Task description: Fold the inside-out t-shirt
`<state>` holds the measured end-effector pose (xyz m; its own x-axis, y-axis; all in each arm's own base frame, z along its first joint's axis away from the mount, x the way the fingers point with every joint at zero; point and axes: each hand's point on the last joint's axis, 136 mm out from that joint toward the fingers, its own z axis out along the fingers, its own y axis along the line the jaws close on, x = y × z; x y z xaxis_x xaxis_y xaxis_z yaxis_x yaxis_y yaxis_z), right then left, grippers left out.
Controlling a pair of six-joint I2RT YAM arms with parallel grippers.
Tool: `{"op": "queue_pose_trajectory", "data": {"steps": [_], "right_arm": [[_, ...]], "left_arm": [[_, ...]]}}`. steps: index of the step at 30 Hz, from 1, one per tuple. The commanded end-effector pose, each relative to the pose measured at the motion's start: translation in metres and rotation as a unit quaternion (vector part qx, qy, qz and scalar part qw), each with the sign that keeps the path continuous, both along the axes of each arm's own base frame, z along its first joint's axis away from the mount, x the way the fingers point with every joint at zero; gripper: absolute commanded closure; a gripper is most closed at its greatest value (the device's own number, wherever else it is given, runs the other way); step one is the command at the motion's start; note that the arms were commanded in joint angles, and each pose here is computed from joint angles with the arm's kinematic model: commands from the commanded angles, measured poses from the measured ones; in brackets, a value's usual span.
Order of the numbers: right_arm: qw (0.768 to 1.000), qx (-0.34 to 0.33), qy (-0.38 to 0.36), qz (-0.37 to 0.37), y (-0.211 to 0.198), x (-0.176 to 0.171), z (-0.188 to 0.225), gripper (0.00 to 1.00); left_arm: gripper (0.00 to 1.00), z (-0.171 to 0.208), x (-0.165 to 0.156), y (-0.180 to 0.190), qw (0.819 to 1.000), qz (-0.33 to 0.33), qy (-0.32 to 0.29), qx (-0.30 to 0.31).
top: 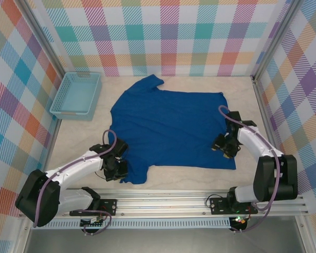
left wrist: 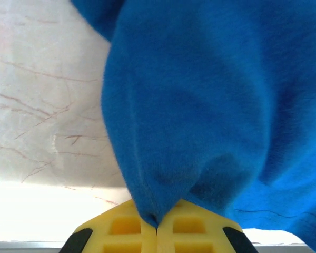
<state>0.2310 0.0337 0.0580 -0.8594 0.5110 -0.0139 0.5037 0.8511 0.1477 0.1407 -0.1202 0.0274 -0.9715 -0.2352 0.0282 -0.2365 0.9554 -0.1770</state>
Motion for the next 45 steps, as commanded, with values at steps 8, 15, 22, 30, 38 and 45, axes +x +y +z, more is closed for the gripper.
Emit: {"op": "queue_pose_trajectory", "data": {"steps": [8, 15, 22, 30, 38, 45], "right_arm": [[0.972, -0.065, 0.066, -0.214, -0.065, -0.066, -0.009, 0.45], [0.969, -0.039, 0.080, -0.229, -0.057, -0.067, -0.026, 0.46], [0.969, -0.020, 0.083, -0.233, -0.050, -0.068, -0.043, 0.52], [0.971, -0.033, 0.081, -0.221, -0.062, -0.062, -0.056, 0.73], [0.974, -0.026, 0.063, -0.218, -0.060, -0.061, -0.050, 0.96], [0.976, -0.013, 0.011, -0.216, -0.057, -0.058, -0.021, 1.00]], "left_arm": [[1.00, 0.024, 0.022, -0.023, 0.997, -0.033, -0.056, -0.050], [1.00, 0.026, 0.028, -0.026, 0.996, -0.047, -0.063, -0.048], [1.00, 0.025, 0.030, -0.027, 0.996, -0.049, -0.061, -0.046], [1.00, 0.027, 0.030, -0.026, 0.996, -0.049, -0.060, -0.045], [1.00, 0.038, 0.023, -0.015, 0.997, -0.031, -0.050, -0.056], [1.00, 0.071, 0.019, -0.012, 0.993, 0.013, -0.044, -0.111]]}}
